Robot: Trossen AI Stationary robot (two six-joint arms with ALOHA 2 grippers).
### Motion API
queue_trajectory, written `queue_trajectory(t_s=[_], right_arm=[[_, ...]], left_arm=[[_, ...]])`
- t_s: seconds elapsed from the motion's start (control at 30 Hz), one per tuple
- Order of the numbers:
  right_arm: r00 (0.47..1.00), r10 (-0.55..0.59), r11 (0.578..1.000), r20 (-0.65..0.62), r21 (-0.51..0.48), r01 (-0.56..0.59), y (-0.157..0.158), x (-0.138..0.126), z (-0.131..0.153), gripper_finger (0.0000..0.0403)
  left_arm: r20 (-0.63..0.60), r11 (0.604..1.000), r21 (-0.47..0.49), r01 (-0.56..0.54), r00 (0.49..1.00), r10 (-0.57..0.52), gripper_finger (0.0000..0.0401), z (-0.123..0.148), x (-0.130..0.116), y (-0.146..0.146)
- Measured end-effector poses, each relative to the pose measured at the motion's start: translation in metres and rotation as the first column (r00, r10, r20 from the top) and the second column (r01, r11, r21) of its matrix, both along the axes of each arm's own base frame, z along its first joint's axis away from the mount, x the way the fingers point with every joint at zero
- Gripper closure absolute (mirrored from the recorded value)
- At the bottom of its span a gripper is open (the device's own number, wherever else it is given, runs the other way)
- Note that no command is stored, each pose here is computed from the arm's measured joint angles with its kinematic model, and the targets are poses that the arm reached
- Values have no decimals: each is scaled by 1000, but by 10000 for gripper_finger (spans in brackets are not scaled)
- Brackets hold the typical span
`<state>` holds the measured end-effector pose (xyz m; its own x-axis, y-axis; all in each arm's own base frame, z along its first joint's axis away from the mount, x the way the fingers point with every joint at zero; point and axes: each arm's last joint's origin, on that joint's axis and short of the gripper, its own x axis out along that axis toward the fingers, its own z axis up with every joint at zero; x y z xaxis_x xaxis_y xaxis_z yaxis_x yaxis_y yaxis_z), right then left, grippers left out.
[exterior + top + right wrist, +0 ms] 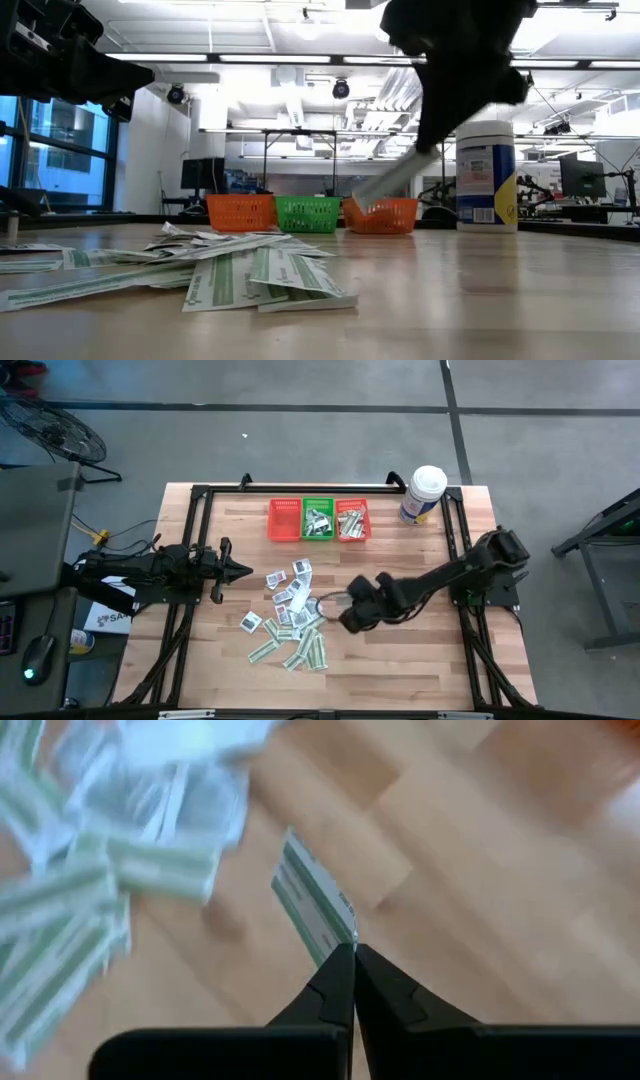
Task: Pick & Place First Aid Supplies
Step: Put the bandage pack into the right orange bin
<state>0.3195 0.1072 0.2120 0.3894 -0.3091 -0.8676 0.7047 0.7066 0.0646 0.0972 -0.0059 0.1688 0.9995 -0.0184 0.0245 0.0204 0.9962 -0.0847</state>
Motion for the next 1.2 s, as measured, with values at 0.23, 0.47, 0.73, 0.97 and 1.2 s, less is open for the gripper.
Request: queue_trajectory(t_s=[0.23, 0.47, 0.73, 0.97, 1.2], right_arm=[[989, -133, 980, 66, -140, 141, -39, -10, 29, 403], [965, -248, 939, 85, -225, 262, -75, -18, 44, 403], [952, -299, 925, 69, -222, 307, -116, -17, 35, 403], [865, -433, 882, 254, -81, 465, -145, -35, -5, 403], [737, -516, 833, 436, 54, 551, -167, -44, -18, 403]], left_arm=[[0, 1000, 0, 1, 1000, -1, 400, 0, 0, 0], [0, 1000, 0, 0, 1000, 0, 400, 0, 0, 0], [0, 1000, 0, 0, 1000, 0, 400, 0, 0, 0], [0, 1000, 0, 0, 1000, 0, 400, 0, 0, 0], [0, 1000, 0, 0, 1000, 0, 400, 0, 0, 0]])
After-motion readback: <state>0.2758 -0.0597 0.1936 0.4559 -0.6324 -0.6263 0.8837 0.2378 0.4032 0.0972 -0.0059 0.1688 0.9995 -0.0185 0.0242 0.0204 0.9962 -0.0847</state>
